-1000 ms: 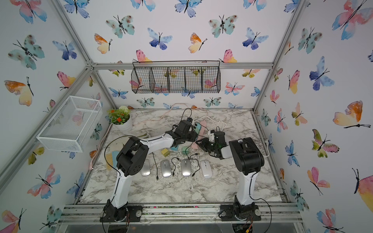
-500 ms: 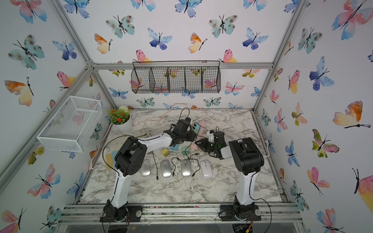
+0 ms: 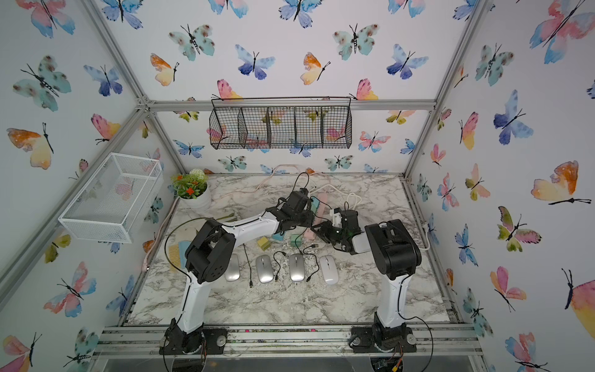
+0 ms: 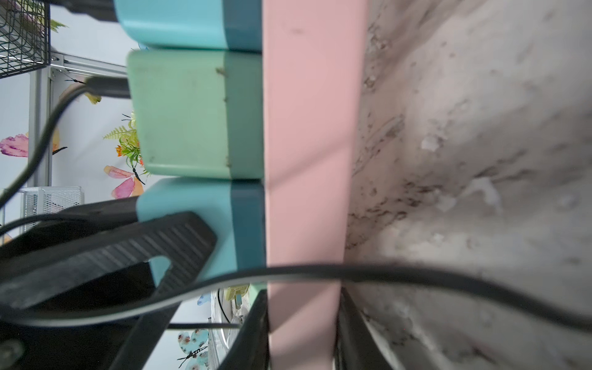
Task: Unplug the wireless mouse
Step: Remove the plug from the socket, then remove the power cord from the plug.
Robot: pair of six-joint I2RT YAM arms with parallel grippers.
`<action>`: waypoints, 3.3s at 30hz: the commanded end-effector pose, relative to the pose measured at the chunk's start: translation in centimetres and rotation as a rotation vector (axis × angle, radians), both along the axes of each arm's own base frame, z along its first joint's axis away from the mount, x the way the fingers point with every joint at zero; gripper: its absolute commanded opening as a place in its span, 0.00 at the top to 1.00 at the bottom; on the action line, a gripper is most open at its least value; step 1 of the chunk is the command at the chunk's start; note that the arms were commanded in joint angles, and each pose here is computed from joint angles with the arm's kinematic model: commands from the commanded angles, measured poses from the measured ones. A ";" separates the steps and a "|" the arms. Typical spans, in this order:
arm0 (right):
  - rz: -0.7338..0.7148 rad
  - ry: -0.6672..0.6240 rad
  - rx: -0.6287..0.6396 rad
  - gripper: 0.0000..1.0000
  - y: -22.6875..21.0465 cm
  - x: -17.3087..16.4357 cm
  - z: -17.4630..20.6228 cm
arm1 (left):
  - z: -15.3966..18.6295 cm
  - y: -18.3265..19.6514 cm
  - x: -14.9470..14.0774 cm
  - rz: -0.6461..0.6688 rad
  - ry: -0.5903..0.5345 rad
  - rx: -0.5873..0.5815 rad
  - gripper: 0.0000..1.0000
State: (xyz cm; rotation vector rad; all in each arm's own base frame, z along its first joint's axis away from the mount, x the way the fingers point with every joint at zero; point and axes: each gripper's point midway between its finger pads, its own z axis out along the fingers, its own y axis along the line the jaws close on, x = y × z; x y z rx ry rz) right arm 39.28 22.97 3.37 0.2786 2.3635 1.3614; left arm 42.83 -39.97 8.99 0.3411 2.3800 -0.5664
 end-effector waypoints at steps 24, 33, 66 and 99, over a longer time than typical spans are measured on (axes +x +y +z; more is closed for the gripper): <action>-0.134 0.120 -0.167 0.99 -3.6 0.2 -5.4 | 4.2 0.7 -0.5 -0.026 0.040 -0.247 1.00; -0.131 0.122 -0.160 0.99 -3.5 0.0 -5.5 | 4.8 0.0 -1.4 -0.044 0.054 -0.289 1.00; -0.130 0.057 -0.220 0.58 -3.8 0.0 -2.5 | 21.2 8.4 -7.5 0.032 -0.224 -0.409 1.00; 0.066 -0.475 -0.319 0.34 -1.2 -6.2 9.6 | 22.3 11.2 -10.2 -0.112 -0.248 -0.438 1.00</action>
